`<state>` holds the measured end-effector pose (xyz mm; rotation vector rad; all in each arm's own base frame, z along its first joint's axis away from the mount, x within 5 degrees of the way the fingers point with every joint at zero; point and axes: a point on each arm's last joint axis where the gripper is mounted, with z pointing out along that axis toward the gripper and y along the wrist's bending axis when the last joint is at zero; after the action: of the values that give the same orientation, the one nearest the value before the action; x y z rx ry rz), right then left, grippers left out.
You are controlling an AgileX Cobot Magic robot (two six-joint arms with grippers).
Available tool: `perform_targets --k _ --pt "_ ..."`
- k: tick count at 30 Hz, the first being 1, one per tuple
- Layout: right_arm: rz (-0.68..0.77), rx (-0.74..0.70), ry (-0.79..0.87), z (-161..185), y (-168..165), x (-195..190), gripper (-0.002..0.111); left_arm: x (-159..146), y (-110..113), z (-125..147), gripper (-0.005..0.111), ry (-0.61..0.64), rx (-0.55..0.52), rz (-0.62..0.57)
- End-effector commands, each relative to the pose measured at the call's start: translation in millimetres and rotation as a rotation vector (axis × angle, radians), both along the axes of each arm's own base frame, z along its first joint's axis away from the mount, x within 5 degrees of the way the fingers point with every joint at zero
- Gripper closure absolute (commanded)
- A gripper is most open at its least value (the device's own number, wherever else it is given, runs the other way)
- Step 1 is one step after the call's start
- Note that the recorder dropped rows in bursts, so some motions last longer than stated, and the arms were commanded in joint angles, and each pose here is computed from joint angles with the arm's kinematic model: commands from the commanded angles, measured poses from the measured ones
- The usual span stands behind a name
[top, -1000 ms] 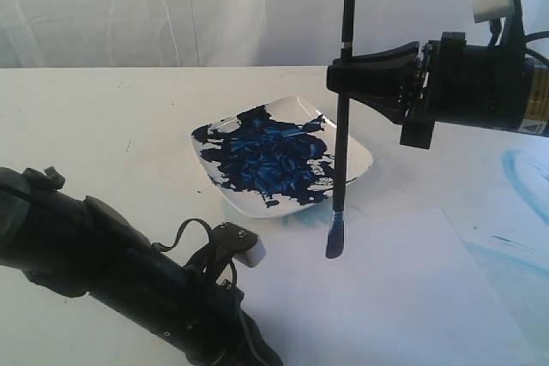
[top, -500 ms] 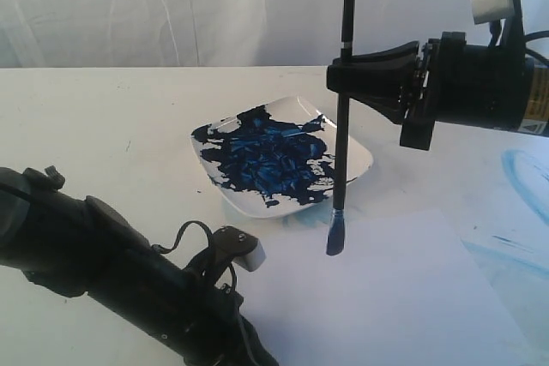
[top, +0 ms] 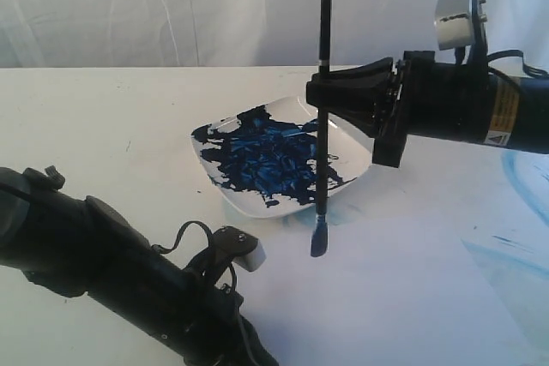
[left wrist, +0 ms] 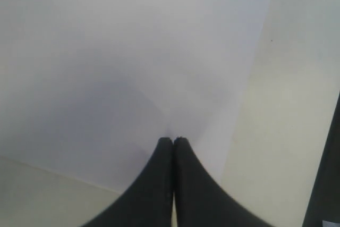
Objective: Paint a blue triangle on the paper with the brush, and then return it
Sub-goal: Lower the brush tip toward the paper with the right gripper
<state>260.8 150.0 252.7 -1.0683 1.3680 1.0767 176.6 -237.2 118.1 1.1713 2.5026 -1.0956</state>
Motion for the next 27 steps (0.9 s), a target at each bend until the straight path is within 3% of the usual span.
perform_targets --k 1,27 --pt "0.045 0.021 -0.012 2.5 11.6 -6.5 0.108 -2.7 -0.8 0.6 0.107 0.0 0.001 -0.02" --pt "0.08 0.008 -0.064 2.1 18.9 -11.6 0.108 -2.5 -0.8 0.5 0.107 -0.003 0.001 -0.02"
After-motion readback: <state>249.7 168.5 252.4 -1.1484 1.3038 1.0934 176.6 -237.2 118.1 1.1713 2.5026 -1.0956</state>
